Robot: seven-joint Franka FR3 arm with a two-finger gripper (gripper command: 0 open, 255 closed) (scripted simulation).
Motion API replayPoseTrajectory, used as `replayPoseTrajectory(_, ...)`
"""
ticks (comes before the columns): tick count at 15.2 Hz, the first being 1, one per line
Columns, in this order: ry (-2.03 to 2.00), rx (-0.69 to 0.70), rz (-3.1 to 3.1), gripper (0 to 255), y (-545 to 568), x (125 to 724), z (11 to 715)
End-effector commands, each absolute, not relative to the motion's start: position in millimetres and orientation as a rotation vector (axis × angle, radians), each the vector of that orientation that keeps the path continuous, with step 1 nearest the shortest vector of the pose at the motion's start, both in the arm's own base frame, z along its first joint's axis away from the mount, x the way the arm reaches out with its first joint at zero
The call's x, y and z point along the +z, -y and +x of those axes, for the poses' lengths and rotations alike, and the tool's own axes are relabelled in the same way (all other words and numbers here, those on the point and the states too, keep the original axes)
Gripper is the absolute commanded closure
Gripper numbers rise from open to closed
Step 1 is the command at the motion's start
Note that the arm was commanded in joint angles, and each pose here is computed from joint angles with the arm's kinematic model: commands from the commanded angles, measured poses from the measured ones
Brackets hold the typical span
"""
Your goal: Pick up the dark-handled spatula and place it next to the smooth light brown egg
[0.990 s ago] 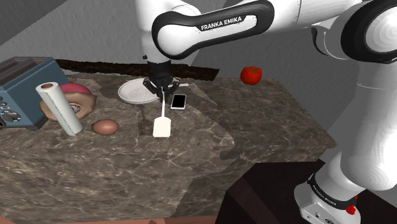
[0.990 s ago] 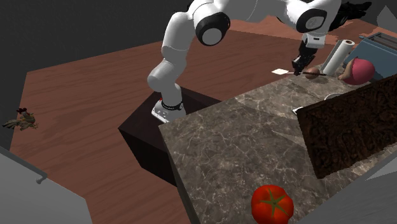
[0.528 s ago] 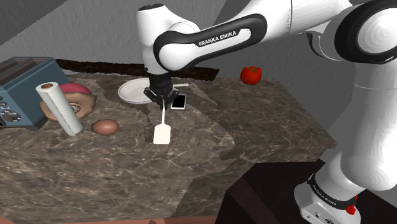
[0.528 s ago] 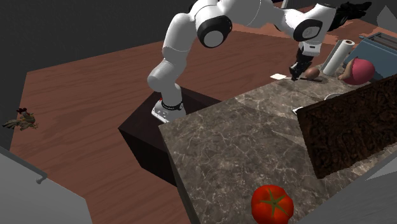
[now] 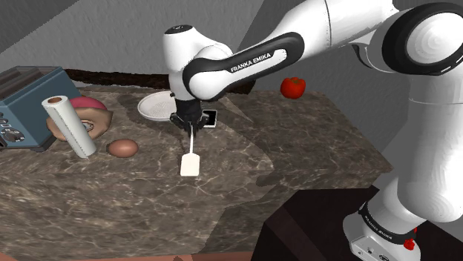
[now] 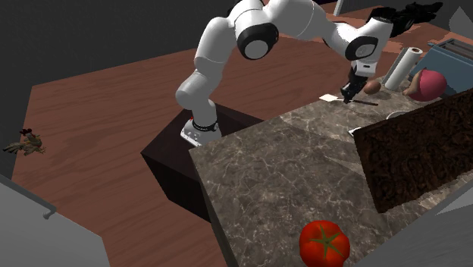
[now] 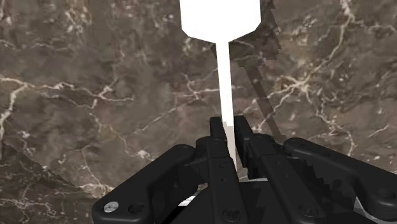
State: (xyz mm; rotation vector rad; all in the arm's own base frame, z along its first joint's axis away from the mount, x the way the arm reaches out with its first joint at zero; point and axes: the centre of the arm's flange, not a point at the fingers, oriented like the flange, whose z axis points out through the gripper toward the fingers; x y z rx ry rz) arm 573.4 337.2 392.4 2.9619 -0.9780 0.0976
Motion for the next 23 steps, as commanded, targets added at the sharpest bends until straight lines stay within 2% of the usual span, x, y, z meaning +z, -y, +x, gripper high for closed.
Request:
replayPoseTrajectory(1,0.978,0.098,2.962,255,-336.8,381.6,573.9)
replayPoseTrajectory(7,0.978,0.098,2.962,255,-336.8,350.5,573.9)
replayPoseTrajectory(15,0.978,0.098,2.962,255,-336.8,350.5,573.9)
replayPoseTrajectory(16,0.978,0.098,2.962,0,-336.8,350.5,573.9)
replayPoseTrajectory(21,0.978,0.098,2.962,0,-336.8,350.5,573.9)
replayPoseTrajectory(23,0.978,0.098,2.962,0,-337.8,376.9,572.5)
